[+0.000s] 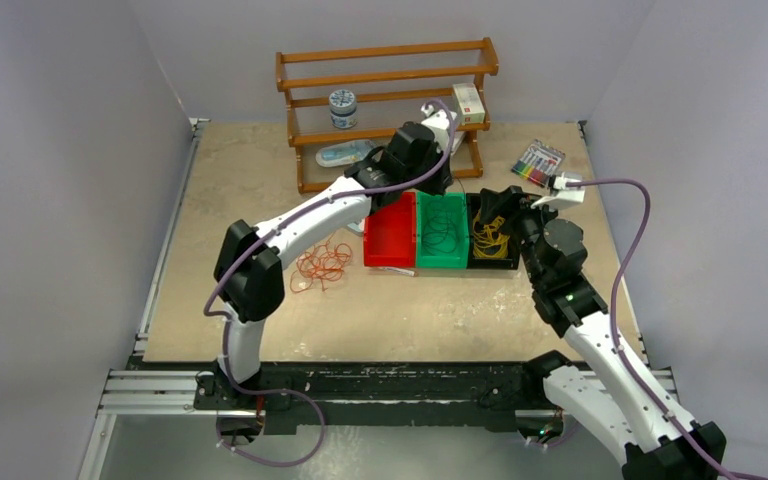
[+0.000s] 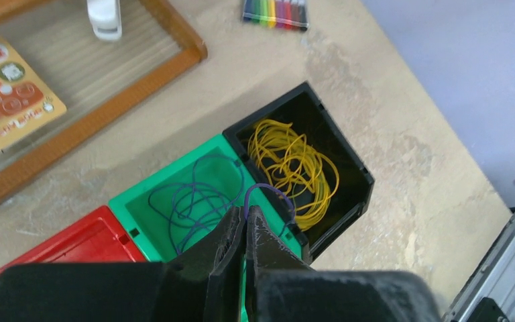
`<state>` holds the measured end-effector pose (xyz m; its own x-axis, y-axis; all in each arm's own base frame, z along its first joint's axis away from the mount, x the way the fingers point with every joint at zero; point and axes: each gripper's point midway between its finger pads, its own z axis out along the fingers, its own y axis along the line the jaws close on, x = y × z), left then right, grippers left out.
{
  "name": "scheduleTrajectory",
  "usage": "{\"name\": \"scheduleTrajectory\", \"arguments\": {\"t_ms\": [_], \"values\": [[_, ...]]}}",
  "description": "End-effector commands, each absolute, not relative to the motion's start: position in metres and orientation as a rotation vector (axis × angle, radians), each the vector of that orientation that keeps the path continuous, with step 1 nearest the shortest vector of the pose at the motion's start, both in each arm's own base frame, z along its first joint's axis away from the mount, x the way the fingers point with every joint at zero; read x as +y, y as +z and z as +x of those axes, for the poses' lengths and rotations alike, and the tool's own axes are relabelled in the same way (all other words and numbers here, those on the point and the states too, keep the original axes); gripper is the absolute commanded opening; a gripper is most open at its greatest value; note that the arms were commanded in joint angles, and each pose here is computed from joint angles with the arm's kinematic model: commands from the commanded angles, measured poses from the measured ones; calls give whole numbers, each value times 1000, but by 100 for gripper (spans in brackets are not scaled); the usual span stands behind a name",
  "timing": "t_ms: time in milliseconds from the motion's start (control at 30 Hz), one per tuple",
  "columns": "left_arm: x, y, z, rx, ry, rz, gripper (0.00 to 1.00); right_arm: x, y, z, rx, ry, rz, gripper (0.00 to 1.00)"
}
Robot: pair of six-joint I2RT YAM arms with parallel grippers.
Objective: Untangle the cables
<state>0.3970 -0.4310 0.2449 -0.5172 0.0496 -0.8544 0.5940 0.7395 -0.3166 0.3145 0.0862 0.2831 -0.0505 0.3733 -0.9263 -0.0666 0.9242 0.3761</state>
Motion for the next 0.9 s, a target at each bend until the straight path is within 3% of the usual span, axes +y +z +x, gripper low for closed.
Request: {"name": "scheduleTrajectory", "arguments": {"t_ms": [0,533,867], "values": [[-437,244,400,1991,-790,453,0,84,296,314,1543,367,247,83],[-418,140,426,2161,-661,388,0,89,286,320,1572,361,227,83],[-397,114,442,2211,-503,353,0,94,283,325,1591,365,201,83]]}}
